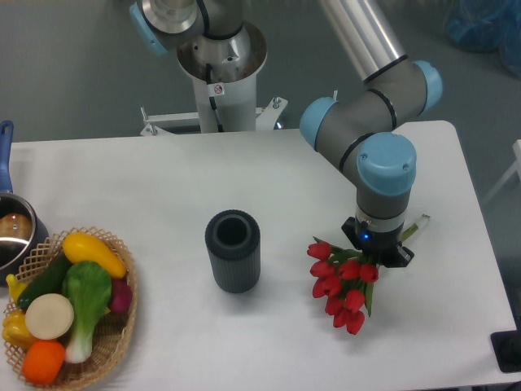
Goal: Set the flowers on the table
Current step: 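Lay the tulips flat on the table and open the gripper, then raise the open gripper up away from the tulips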
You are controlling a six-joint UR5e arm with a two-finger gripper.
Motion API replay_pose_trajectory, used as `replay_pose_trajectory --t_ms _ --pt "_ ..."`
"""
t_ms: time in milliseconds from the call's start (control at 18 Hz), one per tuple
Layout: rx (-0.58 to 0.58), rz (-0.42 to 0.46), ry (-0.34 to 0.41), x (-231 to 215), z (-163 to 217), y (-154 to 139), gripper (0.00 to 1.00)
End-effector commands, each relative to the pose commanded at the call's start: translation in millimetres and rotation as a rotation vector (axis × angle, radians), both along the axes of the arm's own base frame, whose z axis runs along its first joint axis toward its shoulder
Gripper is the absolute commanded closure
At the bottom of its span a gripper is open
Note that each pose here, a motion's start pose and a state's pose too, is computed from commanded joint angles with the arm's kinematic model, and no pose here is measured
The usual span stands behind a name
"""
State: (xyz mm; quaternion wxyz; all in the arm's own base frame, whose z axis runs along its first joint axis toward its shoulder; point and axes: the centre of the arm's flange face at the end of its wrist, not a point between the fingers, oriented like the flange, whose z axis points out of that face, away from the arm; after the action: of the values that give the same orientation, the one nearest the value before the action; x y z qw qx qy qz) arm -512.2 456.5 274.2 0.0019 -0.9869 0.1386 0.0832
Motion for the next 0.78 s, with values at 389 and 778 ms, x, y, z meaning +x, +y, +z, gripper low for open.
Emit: replay_pose_trajectory --t_ms 389,778 --pt "0.004 -0.001 -0.010 3 -3 -2 0.12" --pt "0.043 0.089 0.028 7 24 -11 0.00"
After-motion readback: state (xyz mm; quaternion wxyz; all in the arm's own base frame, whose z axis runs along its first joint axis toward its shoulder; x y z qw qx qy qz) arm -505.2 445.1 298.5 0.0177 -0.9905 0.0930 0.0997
